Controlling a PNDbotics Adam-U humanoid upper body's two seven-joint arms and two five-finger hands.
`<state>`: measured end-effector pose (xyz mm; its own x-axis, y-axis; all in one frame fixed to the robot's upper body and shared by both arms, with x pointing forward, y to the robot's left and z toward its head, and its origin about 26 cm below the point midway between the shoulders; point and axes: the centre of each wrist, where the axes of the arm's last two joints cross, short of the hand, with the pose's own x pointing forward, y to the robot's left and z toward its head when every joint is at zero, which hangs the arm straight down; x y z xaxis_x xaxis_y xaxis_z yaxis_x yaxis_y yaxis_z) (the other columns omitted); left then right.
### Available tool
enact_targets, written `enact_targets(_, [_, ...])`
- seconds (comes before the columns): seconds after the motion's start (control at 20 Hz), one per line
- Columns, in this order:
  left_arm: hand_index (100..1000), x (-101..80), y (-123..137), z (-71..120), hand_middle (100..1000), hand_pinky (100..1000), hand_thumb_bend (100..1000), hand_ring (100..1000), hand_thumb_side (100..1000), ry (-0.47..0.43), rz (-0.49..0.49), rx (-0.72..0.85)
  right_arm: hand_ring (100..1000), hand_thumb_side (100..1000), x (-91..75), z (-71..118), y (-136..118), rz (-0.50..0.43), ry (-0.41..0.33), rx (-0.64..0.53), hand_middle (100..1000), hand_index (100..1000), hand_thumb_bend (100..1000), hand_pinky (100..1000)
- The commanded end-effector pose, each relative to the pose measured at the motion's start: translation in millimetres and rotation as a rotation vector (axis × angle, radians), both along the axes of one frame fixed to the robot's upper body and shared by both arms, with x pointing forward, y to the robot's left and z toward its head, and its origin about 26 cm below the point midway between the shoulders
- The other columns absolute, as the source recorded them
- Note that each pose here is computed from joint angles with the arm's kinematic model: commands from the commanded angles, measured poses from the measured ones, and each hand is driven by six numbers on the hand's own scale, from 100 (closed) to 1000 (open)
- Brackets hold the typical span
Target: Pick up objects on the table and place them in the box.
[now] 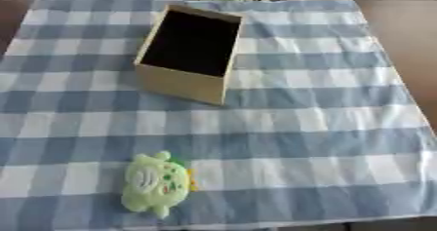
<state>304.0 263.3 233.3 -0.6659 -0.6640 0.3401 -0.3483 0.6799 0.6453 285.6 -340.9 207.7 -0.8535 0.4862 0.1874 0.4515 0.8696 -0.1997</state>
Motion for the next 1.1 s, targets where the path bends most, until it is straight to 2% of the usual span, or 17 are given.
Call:
enact_targets(0.05, [815,-4.1,4.2,9.4,680,407,101,546,877,0.022,0.007,0.130,615,759,-3.2,9.4,-3.2,-0.005,-0.015,-0.040,590,773,100,781])
enact_targets(0.55, [822,-5.5,-5.3,17.1,696,441,102,569,909,0.157,-0.070,0.424,614,759,-3.8,7.4,-3.3,0.001,0.002,-0.051,590,773,100,780])
enact_targets(1.1, [820,-6.2,-26.6,13.0,697,458,112,581,906,0.300,-0.203,0.587,614,759,-4.2,5.3,-2.8,0.008,0.014,-0.056,590,773,100,780])
